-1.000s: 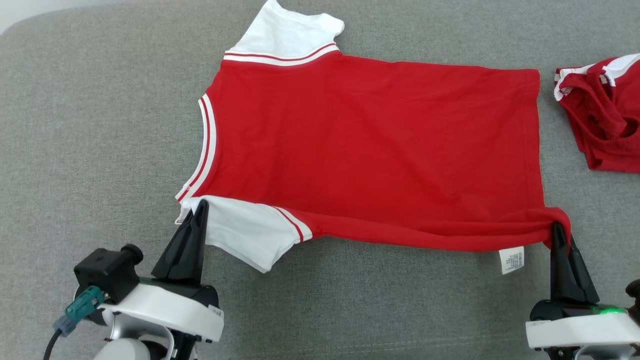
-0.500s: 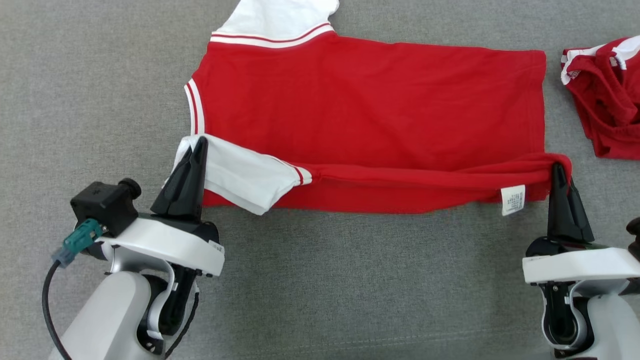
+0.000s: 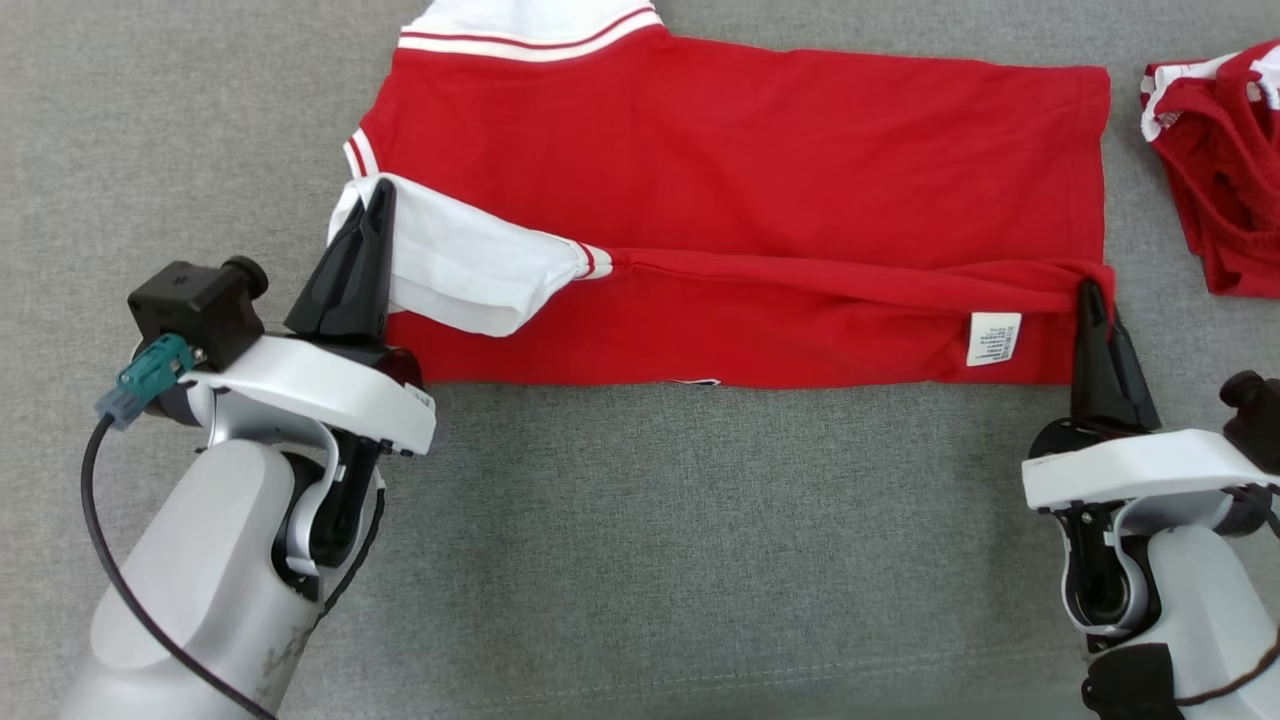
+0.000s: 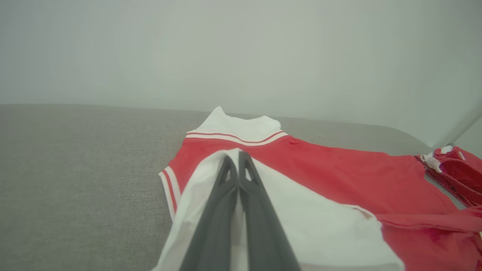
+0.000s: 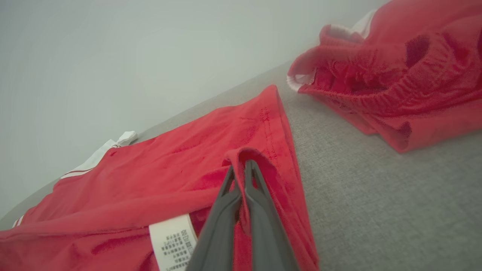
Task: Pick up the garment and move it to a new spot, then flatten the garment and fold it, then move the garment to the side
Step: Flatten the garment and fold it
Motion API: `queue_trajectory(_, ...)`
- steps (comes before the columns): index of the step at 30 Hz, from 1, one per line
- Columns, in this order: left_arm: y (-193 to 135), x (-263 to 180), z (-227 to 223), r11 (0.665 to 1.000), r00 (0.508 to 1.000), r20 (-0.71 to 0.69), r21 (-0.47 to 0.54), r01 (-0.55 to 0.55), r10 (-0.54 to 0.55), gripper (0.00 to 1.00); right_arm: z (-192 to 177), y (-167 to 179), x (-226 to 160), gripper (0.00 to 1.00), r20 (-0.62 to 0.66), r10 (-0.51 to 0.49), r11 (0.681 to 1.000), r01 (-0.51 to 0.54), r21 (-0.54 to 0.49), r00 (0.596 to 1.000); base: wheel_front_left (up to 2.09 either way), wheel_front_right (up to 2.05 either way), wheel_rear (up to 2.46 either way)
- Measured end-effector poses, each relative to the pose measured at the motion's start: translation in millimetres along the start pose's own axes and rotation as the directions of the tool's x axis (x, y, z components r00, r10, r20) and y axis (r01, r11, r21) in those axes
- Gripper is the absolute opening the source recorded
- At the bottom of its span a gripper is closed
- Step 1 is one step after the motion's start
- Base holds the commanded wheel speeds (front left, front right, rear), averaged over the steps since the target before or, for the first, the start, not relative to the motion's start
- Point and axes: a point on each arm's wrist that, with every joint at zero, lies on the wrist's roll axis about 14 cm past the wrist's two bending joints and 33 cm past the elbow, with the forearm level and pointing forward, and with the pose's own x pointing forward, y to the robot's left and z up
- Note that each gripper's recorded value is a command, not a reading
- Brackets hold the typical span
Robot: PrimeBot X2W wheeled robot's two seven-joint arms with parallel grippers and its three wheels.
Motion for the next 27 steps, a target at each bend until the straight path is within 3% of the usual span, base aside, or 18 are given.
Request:
queue_trajectory(3, 4.2, 8.5, -10.7, 1.0, 1.0, -0.028, 0.006, -0.009, 0.009, 0.0, -8.5, -0.4, 3.6, 0.02, -0.026, 0.0, 1.0, 0.0, -0.004, 1.0, 0.0, 0.0, 0.0)
queue_trajectory(4, 4.6, 10.5, -15.0, 1.0, 0.999, -0.039, 0.005, -0.008, 0.008, 0.0, -9.1, -0.6, 4.8, 0.31, -0.028, 0.0, 1.0, 0.0, -0.004, 1.0, 0.0, 0.0, 0.0)
queue_trajectory(6, 3.9, 13.7, -23.8, 1.0, 0.998, -0.062, -0.003, -0.006, 0.006, 0.0, -8.3, -0.8, 8.2, 1.0, -0.026, 0.0, 1.0, -0.001, -0.006, 1.0, 0.0, 0.0, 0.0)
queue_trajectory(7, 3.3, 14.3, -28.1, 1.0, 0.997, -0.072, -0.009, -0.005, 0.004, 0.15, -8.6, -1.1, 9.3, 1.0, -0.026, 0.0, 1.0, 0.0, -0.006, 1.0, 0.0, 0.0, 0.0)
queue_trajectory(8, 3.4, 14.6, -32.5, 1.0, 0.996, -0.085, -0.011, -0.002, 0.001, 0.76, -9.3, -1.6, 9.8, 1.0, -0.028, -0.001, 1.0, 0.001, -0.007, 1.0, 0.0, 0.0, 0.0)
queue_trajectory(9, 4.8, 15.3, -34.5, 1.0, 0.996, -0.087, -0.01, -0.006, 0.005, 1.0, -9.6, -1.9, 10.4, 1.0, -0.029, -0.002, 1.0, 0.002, -0.007, 1.0, 0.0, 0.0, 0.0)
queue_trajectory(21, 10.0, 15.3, -0.9, 0.994, 0.998, 0.057, 0.111, -0.024, 0.018, 1.0, 6.4, 6.1, 8.9, 1.0, 0.019, 0.026, 0.999, -0.026, -0.034, 0.999, 0.0, 0.0, 0.0)
queue_trajectory(27, 14.6, -10.2, 6.6, 0.987, 0.994, 0.092, 0.141, -0.074, 0.062, 1.0, 4.7, 1.9, -9.4, 1.0, 0.009, 0.019, 0.997, -0.018, -0.076, 1.0, 0.0, 0.0, 0.0)
